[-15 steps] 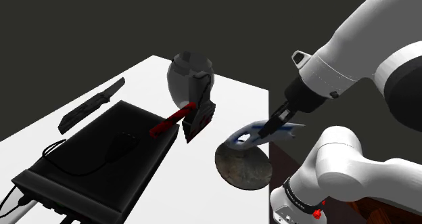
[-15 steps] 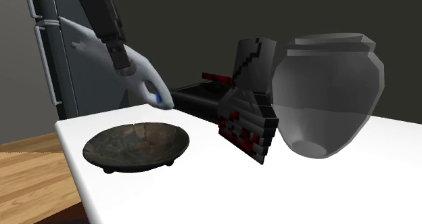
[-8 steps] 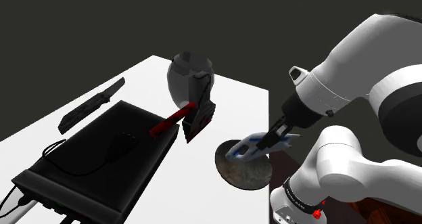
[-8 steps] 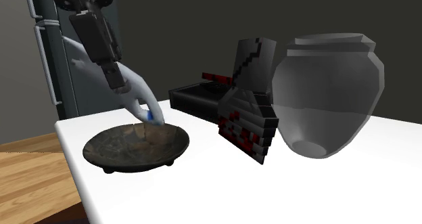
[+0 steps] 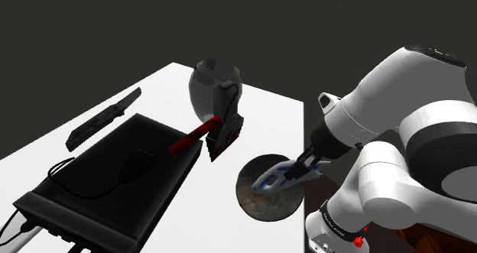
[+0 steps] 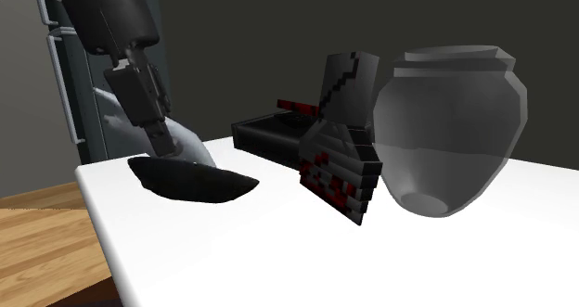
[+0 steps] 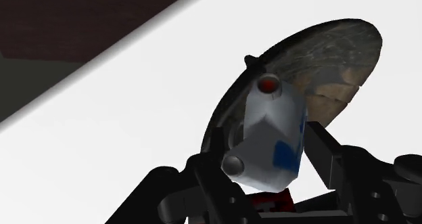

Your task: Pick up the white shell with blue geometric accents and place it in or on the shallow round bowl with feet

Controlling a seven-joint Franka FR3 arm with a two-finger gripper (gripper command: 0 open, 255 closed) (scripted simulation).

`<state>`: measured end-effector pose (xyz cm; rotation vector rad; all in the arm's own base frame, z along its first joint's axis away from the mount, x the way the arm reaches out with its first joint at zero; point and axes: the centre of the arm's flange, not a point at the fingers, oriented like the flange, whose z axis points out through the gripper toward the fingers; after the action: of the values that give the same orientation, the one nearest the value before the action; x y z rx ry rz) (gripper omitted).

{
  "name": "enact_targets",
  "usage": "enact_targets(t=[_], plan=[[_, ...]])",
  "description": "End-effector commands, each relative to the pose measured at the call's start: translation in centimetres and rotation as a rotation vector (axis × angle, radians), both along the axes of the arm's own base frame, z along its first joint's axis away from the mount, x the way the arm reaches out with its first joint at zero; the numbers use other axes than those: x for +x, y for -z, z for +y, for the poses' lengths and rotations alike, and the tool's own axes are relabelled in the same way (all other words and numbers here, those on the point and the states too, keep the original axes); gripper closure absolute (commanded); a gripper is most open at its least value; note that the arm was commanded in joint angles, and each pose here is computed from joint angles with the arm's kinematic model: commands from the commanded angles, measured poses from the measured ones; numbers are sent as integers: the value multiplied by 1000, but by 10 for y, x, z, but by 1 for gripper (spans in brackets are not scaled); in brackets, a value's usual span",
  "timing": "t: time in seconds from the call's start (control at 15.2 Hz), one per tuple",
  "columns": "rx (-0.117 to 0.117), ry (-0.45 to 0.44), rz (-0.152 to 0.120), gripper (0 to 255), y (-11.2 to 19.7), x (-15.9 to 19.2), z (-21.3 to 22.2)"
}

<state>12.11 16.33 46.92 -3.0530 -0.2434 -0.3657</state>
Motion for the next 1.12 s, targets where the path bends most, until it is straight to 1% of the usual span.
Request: enact_targets(t=[0.0, 0.2, 0.66, 0.73, 1.06], plan=[[-2, 2, 4, 255, 12, 1, 0], [-2, 2, 4, 255, 26, 1, 0], [-2, 2, 4, 255, 26, 1, 0], [-2, 2, 4, 0, 26, 1, 0], [-2, 2, 4, 0, 26, 1, 0]])
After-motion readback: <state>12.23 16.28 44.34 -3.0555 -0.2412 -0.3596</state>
